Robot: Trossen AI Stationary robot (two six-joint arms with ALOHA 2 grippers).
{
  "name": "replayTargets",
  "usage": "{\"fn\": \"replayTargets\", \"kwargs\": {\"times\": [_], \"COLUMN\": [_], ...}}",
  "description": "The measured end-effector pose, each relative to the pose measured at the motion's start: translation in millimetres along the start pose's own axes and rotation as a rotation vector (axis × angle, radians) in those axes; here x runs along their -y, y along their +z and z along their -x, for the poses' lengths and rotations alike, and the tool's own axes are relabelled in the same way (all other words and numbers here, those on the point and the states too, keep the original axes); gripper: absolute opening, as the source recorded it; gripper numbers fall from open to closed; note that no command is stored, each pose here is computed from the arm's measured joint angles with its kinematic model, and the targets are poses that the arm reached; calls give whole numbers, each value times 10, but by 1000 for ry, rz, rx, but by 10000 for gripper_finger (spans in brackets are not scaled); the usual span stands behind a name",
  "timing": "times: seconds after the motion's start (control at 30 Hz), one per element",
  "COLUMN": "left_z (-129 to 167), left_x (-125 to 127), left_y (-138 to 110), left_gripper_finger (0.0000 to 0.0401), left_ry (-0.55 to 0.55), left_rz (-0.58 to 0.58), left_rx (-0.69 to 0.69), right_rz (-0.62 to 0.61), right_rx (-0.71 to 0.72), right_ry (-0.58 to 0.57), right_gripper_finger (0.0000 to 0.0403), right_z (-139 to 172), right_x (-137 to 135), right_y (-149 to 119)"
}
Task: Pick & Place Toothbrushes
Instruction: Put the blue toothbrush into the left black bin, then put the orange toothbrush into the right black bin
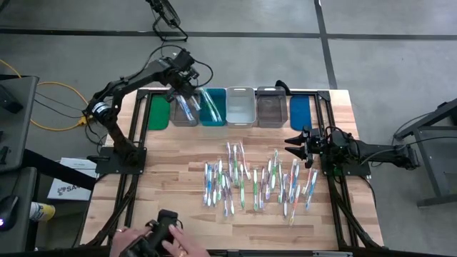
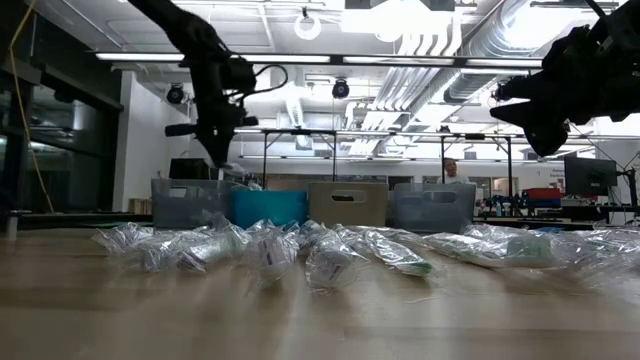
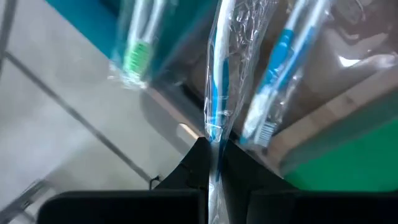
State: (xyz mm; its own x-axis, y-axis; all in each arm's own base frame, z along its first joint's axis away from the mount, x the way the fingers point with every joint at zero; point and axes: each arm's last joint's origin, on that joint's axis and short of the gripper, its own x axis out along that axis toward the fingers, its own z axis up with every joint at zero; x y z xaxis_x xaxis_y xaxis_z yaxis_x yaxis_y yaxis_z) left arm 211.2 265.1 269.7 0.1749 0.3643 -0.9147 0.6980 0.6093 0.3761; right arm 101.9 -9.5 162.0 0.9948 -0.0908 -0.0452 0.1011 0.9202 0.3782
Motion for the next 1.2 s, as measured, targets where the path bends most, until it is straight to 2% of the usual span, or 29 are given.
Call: {"fn": "replayTargets", "kwargs": {"times": [0.17,0.37,0.47,0.73,0.9,1.2], "left_z": [-137,-263,-318,-403,-439,-235], "left_x": [56,93,92,158,197,127], "left_y": [-86,-70,-58,-20,42,81], "left_gripper_finger": [10,10,13,57,62,64], "left_ry": [-84,-154,-168,-203,-223,-101], "left_rz": [-58,-147,-153,-141,-142,-145], "left_rx": [17,68,80,143,155,133], "right_rz": [0,0,0,0,0,0], "right_rx": [0,0,1,1,1,1], "right_ry": [0,0,0,1,1,1], "right_gripper_finger": [176,176,176,176,176,176], "right_z": [0,0,0,0,0,0], "right_x": [0,0,0,-1,0,-1], "right_y": [0,0,0,1,1,1]}}
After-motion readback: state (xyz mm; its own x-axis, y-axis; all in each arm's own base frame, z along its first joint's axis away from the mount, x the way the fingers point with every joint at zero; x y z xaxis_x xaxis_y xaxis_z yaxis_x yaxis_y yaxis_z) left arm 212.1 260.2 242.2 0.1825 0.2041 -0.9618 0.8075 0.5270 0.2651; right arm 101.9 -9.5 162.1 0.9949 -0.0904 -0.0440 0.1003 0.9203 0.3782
